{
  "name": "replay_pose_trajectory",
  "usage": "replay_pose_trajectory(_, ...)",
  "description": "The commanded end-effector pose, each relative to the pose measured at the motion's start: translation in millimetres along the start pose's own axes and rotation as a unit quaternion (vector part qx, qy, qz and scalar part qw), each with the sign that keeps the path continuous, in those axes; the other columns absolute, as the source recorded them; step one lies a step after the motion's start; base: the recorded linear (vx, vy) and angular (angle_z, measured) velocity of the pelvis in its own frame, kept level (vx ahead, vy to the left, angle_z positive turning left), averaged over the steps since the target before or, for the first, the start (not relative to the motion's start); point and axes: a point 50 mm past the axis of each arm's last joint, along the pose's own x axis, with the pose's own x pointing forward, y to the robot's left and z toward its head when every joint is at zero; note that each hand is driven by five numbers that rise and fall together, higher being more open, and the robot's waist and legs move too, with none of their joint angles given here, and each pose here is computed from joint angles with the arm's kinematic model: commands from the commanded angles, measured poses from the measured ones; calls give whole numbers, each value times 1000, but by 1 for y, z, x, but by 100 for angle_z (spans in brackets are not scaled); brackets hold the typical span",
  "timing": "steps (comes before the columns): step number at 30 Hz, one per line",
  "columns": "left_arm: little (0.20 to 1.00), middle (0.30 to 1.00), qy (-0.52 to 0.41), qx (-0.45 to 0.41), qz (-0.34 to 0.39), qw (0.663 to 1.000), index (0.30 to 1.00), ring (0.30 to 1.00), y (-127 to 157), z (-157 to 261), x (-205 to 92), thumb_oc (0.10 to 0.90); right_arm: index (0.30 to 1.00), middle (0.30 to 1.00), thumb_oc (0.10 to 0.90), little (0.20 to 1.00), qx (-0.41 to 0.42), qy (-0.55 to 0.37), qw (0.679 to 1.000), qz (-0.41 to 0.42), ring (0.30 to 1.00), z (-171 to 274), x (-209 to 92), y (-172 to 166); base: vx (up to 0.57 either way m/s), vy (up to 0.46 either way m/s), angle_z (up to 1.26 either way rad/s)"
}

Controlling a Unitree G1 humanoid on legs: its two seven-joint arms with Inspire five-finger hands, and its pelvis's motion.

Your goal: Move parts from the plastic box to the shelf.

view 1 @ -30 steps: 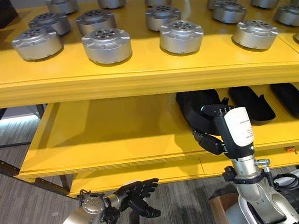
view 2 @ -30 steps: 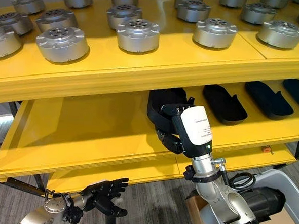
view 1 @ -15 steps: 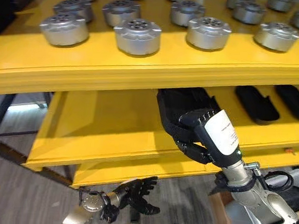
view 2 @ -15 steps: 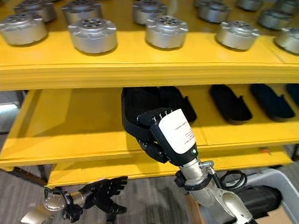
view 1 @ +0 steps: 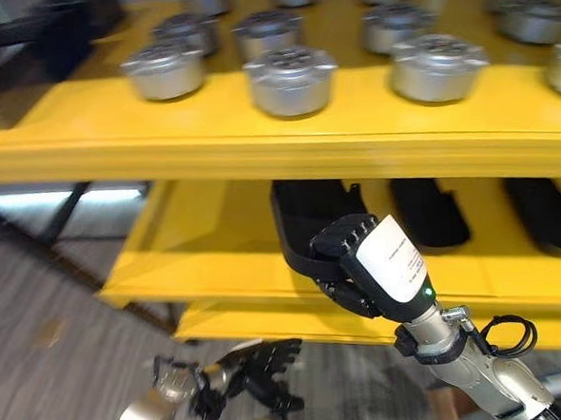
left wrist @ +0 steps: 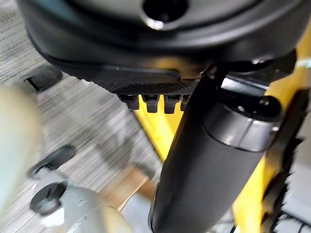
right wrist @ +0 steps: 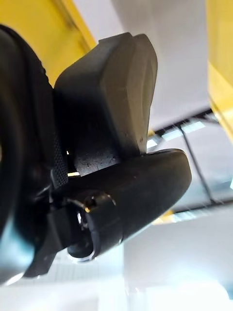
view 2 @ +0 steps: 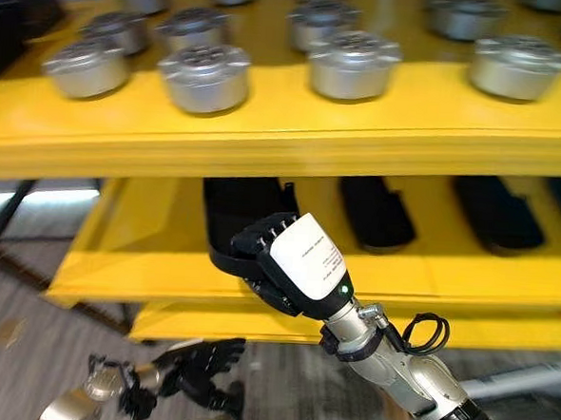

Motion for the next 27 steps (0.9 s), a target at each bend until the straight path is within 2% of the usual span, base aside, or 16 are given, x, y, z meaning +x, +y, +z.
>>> replay_pose_trajectory(1, 1000, 1000, -36, 24, 3, 999, 1000, 1000, 9, 20, -6, 900, 300, 300, 400, 300, -23, -83, 988, -130, 300, 7, 42, -40, 54, 335, -27)
replay_pose_trajectory(7, 1000, 1000, -64, -12, 10, 998, 1000, 1000, 10, 16, -3, 900, 300, 300, 400, 300, -38, -84, 991, -96, 300, -2, 50, -46, 63, 476, -46)
replay_pose_trajectory(11, 1000, 1000, -57, -35, 13, 998, 1000, 1000, 10, 4, -2, 900, 300, 300, 400, 300, -46, -7, 996, -83, 300, -27, 40, -39, 104, 589, -29)
replay_pose_trajectory(17, 1000, 1000, -36, -20, 31, 999, 1000, 1000, 15, -5, -7, 900, 300, 300, 400, 300, -45, 71, 992, -99, 300, -38, 37, -27, 40, 26, -6)
replay_pose_trajectory(27, 1000, 1000, -25, -22, 16, 999, 1000, 1000, 6, -11, -8, 900, 300, 300, 400, 300, -54, 109, 988, -96, 300, -46, 41, -24, 23, -69, 2)
